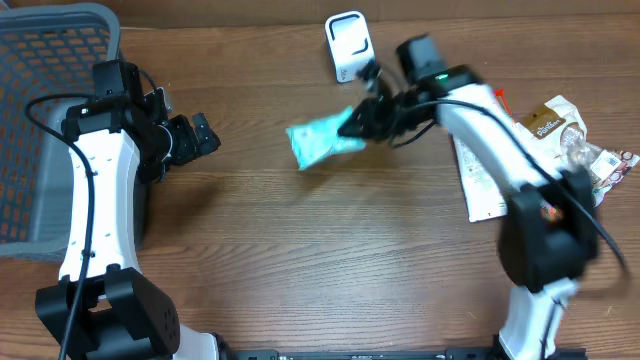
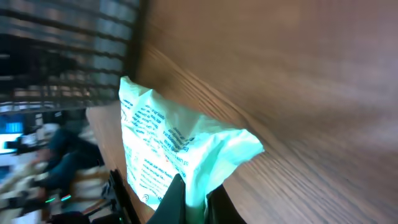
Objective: Scan the item barcode
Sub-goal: 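Lift the wipes packet and carry it toward the white scanner, then hold the wipes packet's barcode in front of the white scanner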
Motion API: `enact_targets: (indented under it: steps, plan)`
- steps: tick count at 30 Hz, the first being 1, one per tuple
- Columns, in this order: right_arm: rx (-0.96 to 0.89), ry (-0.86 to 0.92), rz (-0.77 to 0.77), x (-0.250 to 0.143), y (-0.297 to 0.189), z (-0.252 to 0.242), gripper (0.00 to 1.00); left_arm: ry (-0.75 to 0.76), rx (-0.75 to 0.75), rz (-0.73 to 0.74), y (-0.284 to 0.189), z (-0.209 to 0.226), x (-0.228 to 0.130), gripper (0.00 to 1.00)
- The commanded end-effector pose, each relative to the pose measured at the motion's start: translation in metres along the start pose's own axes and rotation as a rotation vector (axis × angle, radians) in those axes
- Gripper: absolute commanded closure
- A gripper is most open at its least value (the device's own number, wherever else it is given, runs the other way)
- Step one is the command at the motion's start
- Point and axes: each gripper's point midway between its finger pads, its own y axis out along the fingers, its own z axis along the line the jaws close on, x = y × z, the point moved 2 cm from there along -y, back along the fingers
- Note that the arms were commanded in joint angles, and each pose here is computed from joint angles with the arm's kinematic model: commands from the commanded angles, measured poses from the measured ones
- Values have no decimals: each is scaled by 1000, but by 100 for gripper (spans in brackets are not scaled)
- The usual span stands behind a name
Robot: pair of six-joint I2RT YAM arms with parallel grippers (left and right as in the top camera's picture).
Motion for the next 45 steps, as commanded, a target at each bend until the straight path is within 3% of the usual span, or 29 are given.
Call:
enact_targets:
  steps: [1,10,17,23,29,37,45]
  plan:
    - [-86,-186,-155,17,-63,53,96,28,-1,-9,-1,-3,3,0]
    - [-238,-261,-249,18,-97,78,96,27,-1,-9,-1,-3,3,0]
    - [-697,-247,-311,45,-86,8,96,27,-1,-9,-1,-3,3,0]
    - [-1083,-624,-331,99,-79,-33,96,28,-1,-9,-1,-3,3,0]
    - [-1295,-957,-361,150,-67,-51,96,27,-1,-9,-1,-3,3,0]
    - [-1524,-1119,-438,182,-50,-80,96,27,-1,-9,-1,-3,3,0]
    - [-1620,-1344,-182,172,-8,-116,96,27,-1,-9,-1,-3,3,0]
